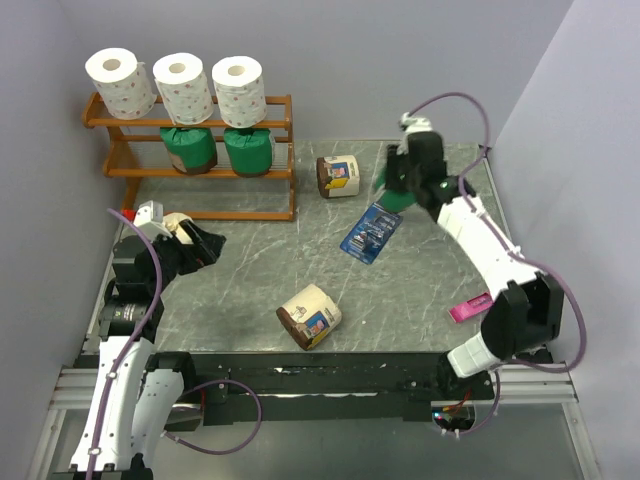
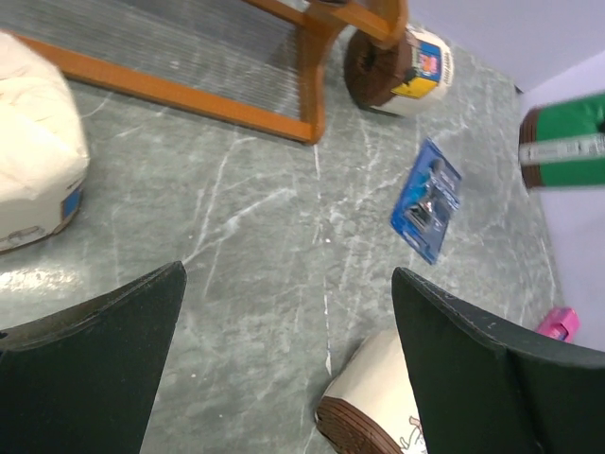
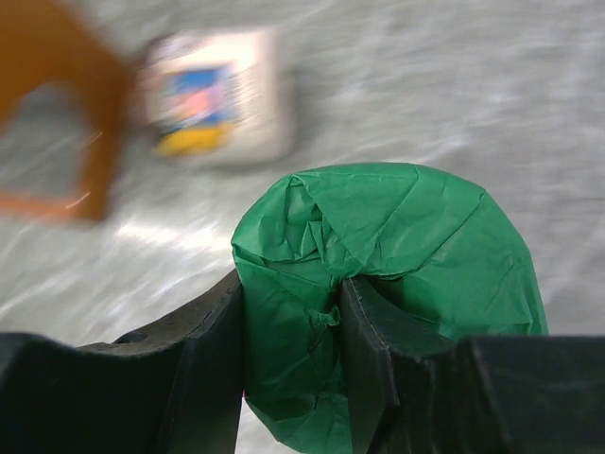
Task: Place and organize the paper towels onto the shelf
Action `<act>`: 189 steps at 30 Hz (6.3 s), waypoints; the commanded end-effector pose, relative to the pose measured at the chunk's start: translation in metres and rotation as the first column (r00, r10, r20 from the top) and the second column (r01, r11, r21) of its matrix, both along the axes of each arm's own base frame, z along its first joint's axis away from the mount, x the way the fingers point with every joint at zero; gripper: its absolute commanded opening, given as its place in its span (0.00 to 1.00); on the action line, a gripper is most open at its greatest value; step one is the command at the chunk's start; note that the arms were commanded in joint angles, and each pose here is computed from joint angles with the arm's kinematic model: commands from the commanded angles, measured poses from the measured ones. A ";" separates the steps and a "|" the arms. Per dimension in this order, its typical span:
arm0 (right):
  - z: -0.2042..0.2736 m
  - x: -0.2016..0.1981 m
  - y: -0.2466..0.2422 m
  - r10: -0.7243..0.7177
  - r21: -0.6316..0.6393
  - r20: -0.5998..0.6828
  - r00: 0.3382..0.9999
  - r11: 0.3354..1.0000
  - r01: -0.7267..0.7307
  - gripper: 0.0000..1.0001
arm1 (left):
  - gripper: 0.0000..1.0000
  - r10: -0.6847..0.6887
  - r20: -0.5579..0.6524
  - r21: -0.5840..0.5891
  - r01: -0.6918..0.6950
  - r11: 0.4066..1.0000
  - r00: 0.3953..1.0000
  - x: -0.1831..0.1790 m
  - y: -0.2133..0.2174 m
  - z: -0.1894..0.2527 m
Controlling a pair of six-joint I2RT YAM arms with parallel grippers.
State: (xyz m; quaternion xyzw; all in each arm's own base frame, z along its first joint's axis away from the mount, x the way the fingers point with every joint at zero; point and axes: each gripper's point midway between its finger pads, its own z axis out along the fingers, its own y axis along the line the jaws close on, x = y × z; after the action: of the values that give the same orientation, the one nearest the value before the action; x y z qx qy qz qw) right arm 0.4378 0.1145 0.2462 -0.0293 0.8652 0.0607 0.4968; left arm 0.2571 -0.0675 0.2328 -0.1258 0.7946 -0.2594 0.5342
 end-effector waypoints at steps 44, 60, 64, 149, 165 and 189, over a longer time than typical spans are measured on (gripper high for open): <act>-0.058 -0.140 0.369 0.626 -0.120 -0.035 0.779 0.771 -0.625 0.64 | 0.96 0.438 0.006 0.007 -0.438 0.899 0.899 -0.008 0.072 0.015; 0.010 -0.185 0.276 0.606 -0.067 0.087 0.791 0.796 -0.602 0.69 | 0.95 0.069 -0.132 -0.099 -0.082 0.992 0.989 0.015 0.003 -0.010; 0.020 -0.202 0.243 0.568 -0.003 0.118 0.814 0.820 -0.572 0.69 | 0.95 0.032 -0.226 -0.110 -0.059 0.992 0.974 0.025 -0.014 -0.037; 0.060 -0.243 0.129 0.454 0.083 0.356 0.817 0.855 -0.512 0.71 | 0.48 0.710 -0.094 -0.013 -0.714 0.700 0.698 0.150 0.224 0.084; 0.066 -0.234 0.139 0.450 0.063 0.358 0.818 0.863 -0.502 0.71 | 0.47 0.684 -0.130 -0.002 -0.690 0.724 0.718 0.218 0.250 0.075; 0.072 -0.227 0.146 0.450 0.041 0.356 0.819 0.868 -0.494 0.71 | 0.65 0.648 -0.112 -0.033 -0.655 0.755 0.753 0.248 0.252 0.081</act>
State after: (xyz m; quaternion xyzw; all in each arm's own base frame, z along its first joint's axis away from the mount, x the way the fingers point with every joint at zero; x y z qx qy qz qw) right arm 0.2055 0.2609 0.2876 -0.2420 0.7451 0.2222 0.5805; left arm 0.4899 0.1861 0.2700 -0.4492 0.7399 -0.0546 0.4978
